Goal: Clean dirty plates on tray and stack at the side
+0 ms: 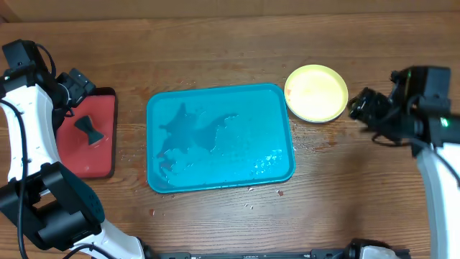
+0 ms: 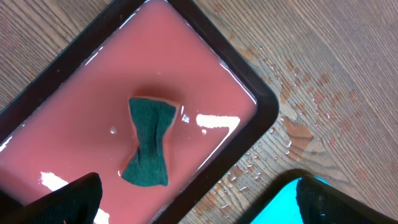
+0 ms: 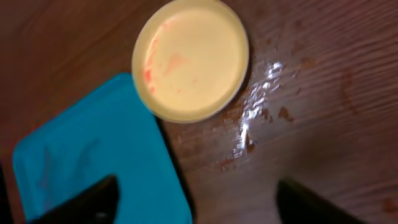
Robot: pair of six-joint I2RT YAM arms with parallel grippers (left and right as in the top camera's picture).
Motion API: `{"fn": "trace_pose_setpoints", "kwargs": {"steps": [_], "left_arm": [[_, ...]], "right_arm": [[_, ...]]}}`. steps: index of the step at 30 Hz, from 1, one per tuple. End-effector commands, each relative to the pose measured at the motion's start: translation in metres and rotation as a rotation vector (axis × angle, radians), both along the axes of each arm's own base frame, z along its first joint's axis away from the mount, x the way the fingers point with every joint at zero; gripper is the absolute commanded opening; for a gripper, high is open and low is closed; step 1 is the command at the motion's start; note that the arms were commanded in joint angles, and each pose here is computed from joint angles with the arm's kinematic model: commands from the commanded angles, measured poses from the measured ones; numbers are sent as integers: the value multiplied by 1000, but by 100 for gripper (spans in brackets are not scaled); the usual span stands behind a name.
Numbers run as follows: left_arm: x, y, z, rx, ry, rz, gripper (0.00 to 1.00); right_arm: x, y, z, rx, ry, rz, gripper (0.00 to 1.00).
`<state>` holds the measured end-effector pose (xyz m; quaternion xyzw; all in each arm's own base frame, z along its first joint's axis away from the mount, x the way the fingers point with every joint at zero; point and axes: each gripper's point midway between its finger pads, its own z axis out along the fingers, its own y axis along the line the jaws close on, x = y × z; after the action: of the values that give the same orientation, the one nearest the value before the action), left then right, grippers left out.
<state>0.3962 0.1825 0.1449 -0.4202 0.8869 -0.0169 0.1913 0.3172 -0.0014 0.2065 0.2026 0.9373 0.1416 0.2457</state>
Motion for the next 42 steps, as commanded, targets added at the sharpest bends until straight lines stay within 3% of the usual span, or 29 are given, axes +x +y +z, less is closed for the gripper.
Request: {"fn": "trace_pose_setpoints", "kwargs": {"steps": [1,5,10,20,29,42], "left_arm": [[3,-1,6,-4,-17,-1,100],[3,-1,6,-4,-17,-1,100],[3,-1,6,-4,-17,-1,100],[3,-1,6,-4,-17,-1,100],[3,-1,6,-4,-17,-2,100],[3,-1,6,-4,-17,-1,100]], "right_arm": [[-30,17,27,5,-38,42,100],[-72,23,32,17,17,51,100],[-92,25,31,21,56,51,100],[-87,17,35,-29,14,28,100],[-71,18,40,-55,-359,32,100],[-85,19,14,-101,-830,25,100]]}}
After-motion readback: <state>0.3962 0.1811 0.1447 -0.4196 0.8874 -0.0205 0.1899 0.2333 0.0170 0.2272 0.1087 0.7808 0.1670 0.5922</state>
